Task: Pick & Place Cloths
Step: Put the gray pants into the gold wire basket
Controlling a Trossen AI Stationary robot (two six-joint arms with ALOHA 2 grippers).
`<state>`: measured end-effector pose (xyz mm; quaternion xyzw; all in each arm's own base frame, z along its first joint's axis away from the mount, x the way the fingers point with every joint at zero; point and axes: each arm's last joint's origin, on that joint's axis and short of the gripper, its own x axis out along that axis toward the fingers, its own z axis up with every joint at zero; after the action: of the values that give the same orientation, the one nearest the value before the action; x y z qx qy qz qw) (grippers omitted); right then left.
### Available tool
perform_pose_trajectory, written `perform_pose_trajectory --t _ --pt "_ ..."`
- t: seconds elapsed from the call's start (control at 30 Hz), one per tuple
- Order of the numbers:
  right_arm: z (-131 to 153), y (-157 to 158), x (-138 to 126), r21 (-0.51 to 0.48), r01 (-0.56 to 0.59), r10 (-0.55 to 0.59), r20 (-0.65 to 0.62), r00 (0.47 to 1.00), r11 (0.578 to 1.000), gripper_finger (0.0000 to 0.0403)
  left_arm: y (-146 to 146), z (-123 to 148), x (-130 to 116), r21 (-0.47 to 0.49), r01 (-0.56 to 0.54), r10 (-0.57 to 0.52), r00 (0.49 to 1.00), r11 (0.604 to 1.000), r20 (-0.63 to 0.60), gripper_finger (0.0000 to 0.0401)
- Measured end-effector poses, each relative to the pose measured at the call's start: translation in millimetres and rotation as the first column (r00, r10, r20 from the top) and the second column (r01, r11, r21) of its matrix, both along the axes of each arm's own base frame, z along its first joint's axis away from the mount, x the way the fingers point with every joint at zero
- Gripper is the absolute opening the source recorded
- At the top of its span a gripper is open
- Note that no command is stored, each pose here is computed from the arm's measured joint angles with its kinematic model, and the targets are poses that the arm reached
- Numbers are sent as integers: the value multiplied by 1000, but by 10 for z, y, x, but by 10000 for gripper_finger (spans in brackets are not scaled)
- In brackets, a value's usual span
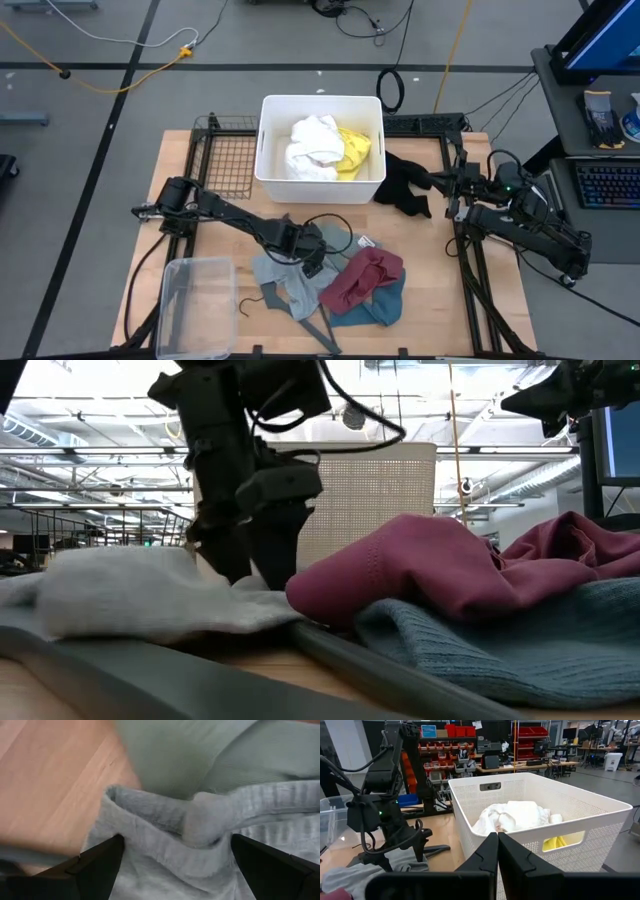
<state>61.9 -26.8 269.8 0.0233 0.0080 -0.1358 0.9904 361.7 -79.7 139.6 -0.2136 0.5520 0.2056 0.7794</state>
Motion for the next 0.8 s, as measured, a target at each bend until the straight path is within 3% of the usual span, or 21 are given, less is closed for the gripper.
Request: perform_pose_trajectory --t 0.1,0.23,0.63,0.7,0.8 --pt "0 0 0 -1 0 0 0 1000 1000 4 5 -28 -32 -1 -11 11 1000 1000 -11 347" --pt "0 0 0 -1 0 0 0 1000 1000 4 9 -27 -16 6 -20 20 1000 1000 10 286" --pt "1 -2 0 0 4 -4 1 1000 1000 4 -3 63 3 -29 1 1 998 1000 64 31" --pt "1 -1 0 1 4 -4 2 1000 1000 4 -5 147 -13 -56 18 -13 997 998 77 11" --pt "2 -1 0 1 4 -4 2 1000 1000 4 -4 300 -53 -86 27 -18 994 996 104 18"
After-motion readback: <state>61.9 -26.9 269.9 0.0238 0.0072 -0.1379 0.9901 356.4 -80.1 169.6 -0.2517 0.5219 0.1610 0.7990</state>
